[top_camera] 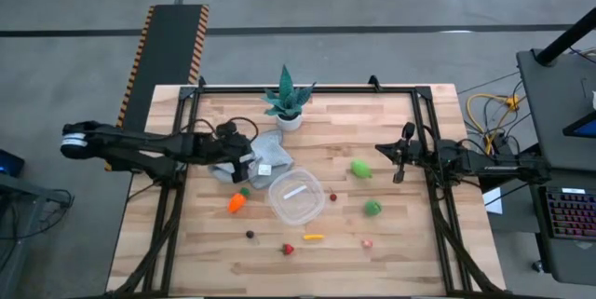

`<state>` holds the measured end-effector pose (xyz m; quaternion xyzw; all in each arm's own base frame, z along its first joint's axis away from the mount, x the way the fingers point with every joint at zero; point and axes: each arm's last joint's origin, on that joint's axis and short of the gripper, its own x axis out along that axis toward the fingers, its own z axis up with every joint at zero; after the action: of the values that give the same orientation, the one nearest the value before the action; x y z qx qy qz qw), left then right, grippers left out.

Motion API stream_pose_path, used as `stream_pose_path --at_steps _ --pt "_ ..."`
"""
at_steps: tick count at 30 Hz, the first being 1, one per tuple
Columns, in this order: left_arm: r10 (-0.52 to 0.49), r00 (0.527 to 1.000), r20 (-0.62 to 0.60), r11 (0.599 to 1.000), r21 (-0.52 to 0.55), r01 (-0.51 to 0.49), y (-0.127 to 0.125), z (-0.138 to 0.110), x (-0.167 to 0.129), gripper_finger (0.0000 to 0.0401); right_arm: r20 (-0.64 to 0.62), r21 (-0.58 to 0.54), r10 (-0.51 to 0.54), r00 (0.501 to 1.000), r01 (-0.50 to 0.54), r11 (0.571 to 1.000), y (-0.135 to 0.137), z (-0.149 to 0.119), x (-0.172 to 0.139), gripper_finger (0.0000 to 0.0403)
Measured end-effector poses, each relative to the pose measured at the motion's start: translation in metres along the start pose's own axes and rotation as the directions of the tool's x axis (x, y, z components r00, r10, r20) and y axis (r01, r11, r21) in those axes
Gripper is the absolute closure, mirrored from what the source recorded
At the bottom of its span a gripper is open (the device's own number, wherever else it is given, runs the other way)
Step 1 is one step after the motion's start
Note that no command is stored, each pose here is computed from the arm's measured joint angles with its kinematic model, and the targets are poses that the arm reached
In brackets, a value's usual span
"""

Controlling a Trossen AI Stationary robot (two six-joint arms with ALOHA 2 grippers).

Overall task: Pick and placing Produce into tupperware
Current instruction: Move the gray microfiber cloth to the top left of the table

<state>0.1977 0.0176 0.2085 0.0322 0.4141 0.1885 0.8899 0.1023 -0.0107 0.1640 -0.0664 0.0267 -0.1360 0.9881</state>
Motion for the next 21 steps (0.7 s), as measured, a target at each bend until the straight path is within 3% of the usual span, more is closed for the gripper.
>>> stream_pose_path --at_steps 12,21 --pt "0.007 0.989 -0.145 0.999 0.050 0.000 -0.008 -0.009 0.023 0.0153 0.000 0.000 0.000 1.000 0.000 1.000 0.000 0.000 0.000 0.0394" --pt "0.008 0.988 -0.156 0.999 0.054 0.000 -0.009 -0.010 0.027 0.0153 0.001 0.000 0.000 1.000 0.000 1.000 0.000 0.000 0.000 0.0394"
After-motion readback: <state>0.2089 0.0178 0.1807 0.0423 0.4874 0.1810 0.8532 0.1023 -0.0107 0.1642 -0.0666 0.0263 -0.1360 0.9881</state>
